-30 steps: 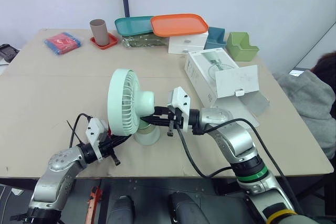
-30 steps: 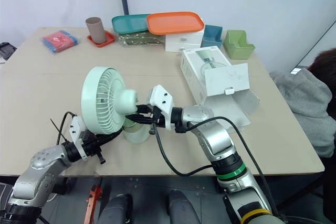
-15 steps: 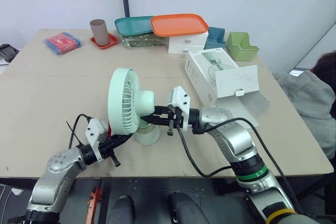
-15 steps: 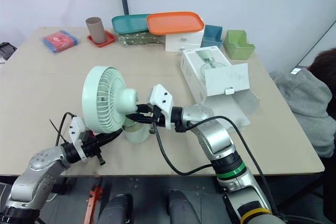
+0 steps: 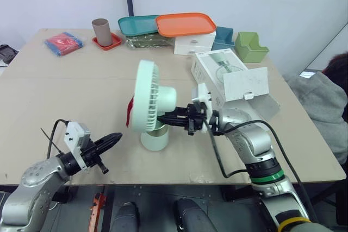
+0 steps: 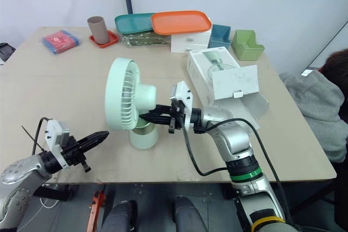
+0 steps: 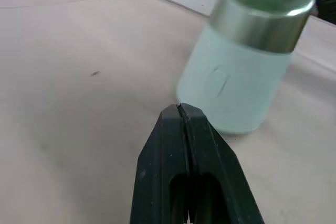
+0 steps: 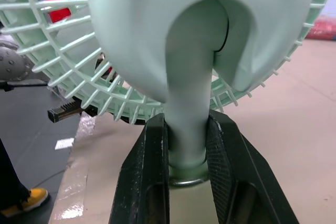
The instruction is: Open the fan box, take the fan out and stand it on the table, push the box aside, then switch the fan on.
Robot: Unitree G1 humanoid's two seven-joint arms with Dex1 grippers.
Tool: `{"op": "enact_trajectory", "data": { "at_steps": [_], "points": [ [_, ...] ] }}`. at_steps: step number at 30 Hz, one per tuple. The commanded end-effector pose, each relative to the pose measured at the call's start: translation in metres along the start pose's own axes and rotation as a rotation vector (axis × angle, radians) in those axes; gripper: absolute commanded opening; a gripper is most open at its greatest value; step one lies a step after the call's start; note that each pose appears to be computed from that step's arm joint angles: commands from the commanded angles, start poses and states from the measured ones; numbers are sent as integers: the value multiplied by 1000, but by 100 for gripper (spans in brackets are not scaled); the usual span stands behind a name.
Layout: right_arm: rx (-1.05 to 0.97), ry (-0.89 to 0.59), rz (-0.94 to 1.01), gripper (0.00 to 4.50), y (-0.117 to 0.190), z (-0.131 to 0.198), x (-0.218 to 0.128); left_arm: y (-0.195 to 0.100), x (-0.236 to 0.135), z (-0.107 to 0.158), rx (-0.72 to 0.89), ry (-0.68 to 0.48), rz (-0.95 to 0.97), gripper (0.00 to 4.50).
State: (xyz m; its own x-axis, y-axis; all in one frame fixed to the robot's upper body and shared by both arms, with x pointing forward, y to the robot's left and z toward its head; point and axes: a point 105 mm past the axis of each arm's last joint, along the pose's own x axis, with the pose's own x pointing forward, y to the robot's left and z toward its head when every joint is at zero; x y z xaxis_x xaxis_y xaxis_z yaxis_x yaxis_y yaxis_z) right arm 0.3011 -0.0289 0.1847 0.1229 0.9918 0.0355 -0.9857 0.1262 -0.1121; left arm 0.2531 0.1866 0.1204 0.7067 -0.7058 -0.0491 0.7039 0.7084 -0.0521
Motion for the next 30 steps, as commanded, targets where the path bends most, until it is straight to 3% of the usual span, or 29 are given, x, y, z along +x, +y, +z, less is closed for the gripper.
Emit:
{"op": "enact_trajectory", "data": {
  "at_steps": [1, 9, 11, 13, 16, 30],
  "points": [
    [-38, -267, 176, 39, 27, 59, -15, -11, -19, 27, 39, -100, 20, 5],
    [-28, -291, 216, 39, 30, 67, -19, -29, -9, 44, 35, -145, 2, 5],
    [-28, -272, 205, 39, 28, 63, -17, -33, -3, 49, 39, -151, -1, 5],
    [-50, -152, 114, 39, 15, 41, -6, -36, 2, 53, 42, -154, -5, 5],
    [-116, -32, 11, 39, 1, 13, 8, -32, 8, 48, 54, -131, 16, 5],
    [-138, -15, -48, 39, -2, 2, 20, -13, 20, 2, 70, -20, 16, 5]
  ]
}}
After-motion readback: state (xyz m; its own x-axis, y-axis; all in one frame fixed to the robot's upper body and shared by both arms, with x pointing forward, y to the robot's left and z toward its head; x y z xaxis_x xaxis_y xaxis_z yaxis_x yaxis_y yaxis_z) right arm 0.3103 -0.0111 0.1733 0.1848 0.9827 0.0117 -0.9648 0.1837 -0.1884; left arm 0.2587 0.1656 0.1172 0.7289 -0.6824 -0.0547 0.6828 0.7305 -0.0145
